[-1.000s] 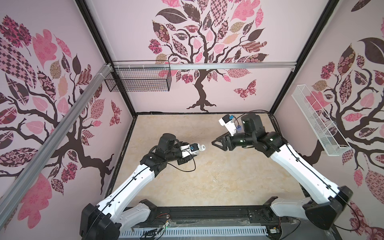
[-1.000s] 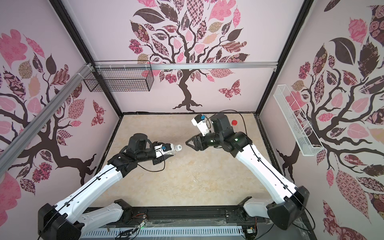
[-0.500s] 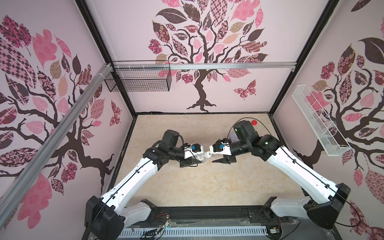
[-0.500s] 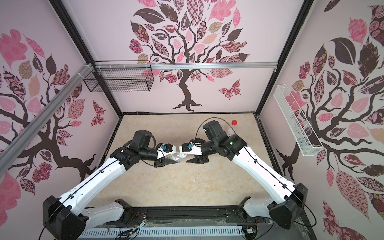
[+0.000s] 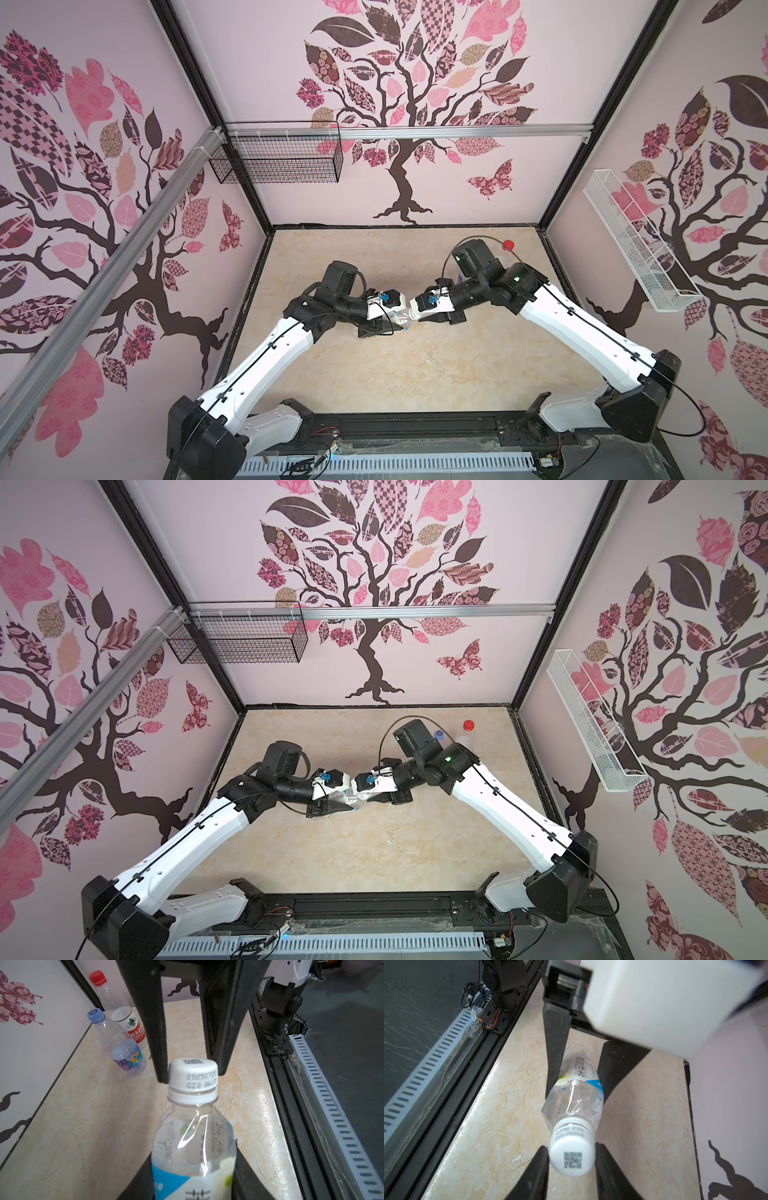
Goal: Screw on the bottle caps
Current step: Screw the bottle cap onto the plastic bottle.
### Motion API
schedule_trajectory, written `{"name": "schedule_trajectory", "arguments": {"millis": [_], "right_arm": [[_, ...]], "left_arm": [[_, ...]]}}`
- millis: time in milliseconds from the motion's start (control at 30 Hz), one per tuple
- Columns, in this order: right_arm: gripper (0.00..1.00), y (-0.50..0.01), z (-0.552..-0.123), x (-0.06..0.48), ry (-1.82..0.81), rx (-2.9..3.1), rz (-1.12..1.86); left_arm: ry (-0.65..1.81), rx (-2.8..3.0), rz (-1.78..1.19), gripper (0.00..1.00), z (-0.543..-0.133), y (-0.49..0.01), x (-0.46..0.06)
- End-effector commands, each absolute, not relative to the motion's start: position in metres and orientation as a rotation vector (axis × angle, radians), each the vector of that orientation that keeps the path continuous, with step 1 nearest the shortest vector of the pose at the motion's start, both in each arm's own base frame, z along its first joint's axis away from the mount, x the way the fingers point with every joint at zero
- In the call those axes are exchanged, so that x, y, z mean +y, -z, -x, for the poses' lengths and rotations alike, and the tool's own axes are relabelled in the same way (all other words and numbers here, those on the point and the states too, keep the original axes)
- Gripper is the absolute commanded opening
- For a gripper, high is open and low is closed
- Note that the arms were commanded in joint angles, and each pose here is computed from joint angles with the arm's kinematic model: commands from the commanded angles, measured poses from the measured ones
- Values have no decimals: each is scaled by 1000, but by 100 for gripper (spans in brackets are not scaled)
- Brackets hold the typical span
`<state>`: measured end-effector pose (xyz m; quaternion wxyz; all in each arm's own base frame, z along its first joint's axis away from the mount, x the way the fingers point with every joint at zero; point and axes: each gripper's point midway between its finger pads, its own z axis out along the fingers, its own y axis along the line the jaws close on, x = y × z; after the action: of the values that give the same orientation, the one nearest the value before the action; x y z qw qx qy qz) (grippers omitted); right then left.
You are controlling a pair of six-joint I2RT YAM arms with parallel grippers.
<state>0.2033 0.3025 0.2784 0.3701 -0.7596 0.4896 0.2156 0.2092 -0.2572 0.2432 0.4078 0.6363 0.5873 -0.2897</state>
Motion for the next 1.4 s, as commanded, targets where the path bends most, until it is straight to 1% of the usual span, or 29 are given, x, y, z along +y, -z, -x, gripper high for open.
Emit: {"name": "schedule_trajectory", "arguments": {"millis": [0, 33, 133, 200, 233, 267, 400, 433, 467, 600, 900, 933, 967, 1033, 1100, 1167, 1200, 1267, 1367], "right_arm": [[27, -294, -202, 312, -612, 1262, 1908], [25, -294, -203, 313, -633, 1285, 1892], [12, -295, -207, 318, -694, 1378, 1838], [8, -291, -205, 320, -734, 1434, 1820], [8, -289, -206, 321, -750, 1466, 1806], [10, -287, -203, 321, -762, 1475, 1807], [36, -285, -191, 319, -752, 1375, 1837], [41, -289, -189, 318, -745, 1347, 1836], [43, -292, -188, 318, -743, 1332, 1837], [45, -299, -184, 317, -746, 1307, 1858], [41, -302, -181, 314, -747, 1323, 1864], [39, -303, -181, 314, -748, 1323, 1864], [34, -302, -181, 313, -747, 1331, 1865], [23, -301, -182, 314, -759, 1361, 1856], [10, -298, -185, 317, -797, 1441, 1817], [2, -295, -186, 320, -854, 1518, 1769], [0, -292, -190, 322, -876, 1574, 1722], [0, -285, -203, 326, -900, 1719, 1569], [0, -278, -248, 325, -843, 2010, 1123]], "left_arm": [[736, 1428, -1607, 33, -208, -256, -260], [736, 1430, -1605, 33, -209, -256, -261], [718, 1428, -1606, 32, -211, -258, -262], [683, 1432, -1601, 32, -216, -260, -262], [665, 1434, -1600, 32, -218, -261, -262], [653, 1434, -1598, 32, -220, -262, -261], [652, 1432, -1609, 32, -221, -262, -262], [657, 1433, -1611, 32, -222, -261, -263], [660, 1435, -1611, 32, -221, -259, -263], [668, 1441, -1615, 32, -221, -255, -264], [650, 1458, -1626, 32, -221, -249, -262], [648, 1460, -1625, 32, -221, -248, -262], [648, 1459, -1626, 32, -220, -247, -262], [642, 1460, -1624, 32, -221, -246, -261], [623, 1461, -1617, 31, -224, -247, -261], [581, 1458, -1604, 31, -228, -250, -261], [540, 1451, -1589, 31, -232, -253, -261], [439, 1438, -1520, 30, -243, -262, -261], [285, 1366, -1450, 30, -252, -276, -263]]}}
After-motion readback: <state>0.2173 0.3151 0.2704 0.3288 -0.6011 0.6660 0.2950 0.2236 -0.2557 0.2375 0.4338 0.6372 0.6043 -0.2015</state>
